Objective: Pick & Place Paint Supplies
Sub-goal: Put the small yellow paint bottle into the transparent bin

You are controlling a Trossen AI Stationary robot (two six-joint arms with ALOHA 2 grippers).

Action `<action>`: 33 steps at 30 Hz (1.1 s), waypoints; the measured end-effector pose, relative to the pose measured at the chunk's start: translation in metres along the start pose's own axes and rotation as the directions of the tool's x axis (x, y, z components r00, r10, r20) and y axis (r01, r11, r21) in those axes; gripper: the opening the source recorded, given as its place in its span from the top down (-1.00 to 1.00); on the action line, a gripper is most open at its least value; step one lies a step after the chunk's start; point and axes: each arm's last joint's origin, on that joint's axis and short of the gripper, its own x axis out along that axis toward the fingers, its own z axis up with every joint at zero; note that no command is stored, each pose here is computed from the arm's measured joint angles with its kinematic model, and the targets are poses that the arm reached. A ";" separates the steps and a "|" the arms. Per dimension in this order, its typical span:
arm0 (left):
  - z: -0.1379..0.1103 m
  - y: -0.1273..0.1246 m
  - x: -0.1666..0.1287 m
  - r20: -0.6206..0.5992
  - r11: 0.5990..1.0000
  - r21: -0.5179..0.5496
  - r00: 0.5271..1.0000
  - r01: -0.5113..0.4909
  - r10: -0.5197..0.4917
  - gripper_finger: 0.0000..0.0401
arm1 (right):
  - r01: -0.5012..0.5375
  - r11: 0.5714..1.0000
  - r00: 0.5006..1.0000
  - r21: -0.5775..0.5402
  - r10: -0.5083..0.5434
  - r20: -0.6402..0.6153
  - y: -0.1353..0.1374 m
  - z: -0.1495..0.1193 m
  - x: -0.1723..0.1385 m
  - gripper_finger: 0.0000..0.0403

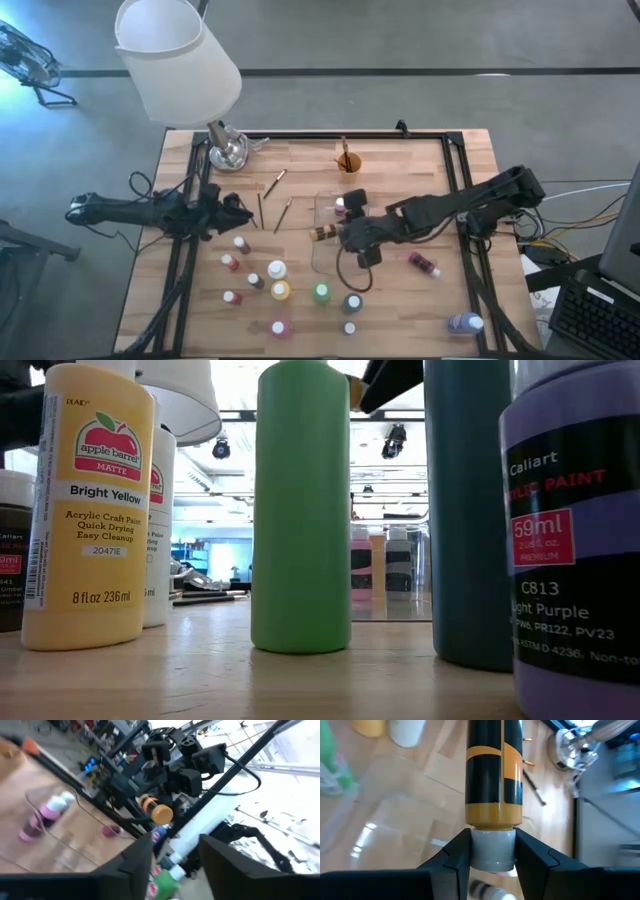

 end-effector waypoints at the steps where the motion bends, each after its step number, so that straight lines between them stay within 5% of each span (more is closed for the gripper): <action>1: 0.000 0.000 0.001 -0.007 0.999 -0.033 1.000 -0.001 0.001 0.05 | 0.019 1.000 1.000 -0.025 -0.019 -0.013 0.000 0.003 0.002 0.45; 5: 0.004 -0.006 0.005 -0.043 0.992 -0.123 0.999 0.020 -0.025 -0.20 | 0.137 0.982 0.987 -0.127 -0.147 -0.068 0.004 0.012 0.010 0.45; 10: 0.009 -0.012 0.011 -0.060 0.989 -0.146 0.998 0.016 -0.025 -0.29 | 0.234 0.943 0.960 -0.238 -0.262 -0.093 0.012 0.020 0.019 0.45; 33: 0.030 -0.041 0.072 -0.315 0.949 -0.313 0.946 -0.031 -0.072 -0.25 | 0.310 0.862 0.950 -0.401 -0.291 0.110 0.027 0.049 0.017 0.45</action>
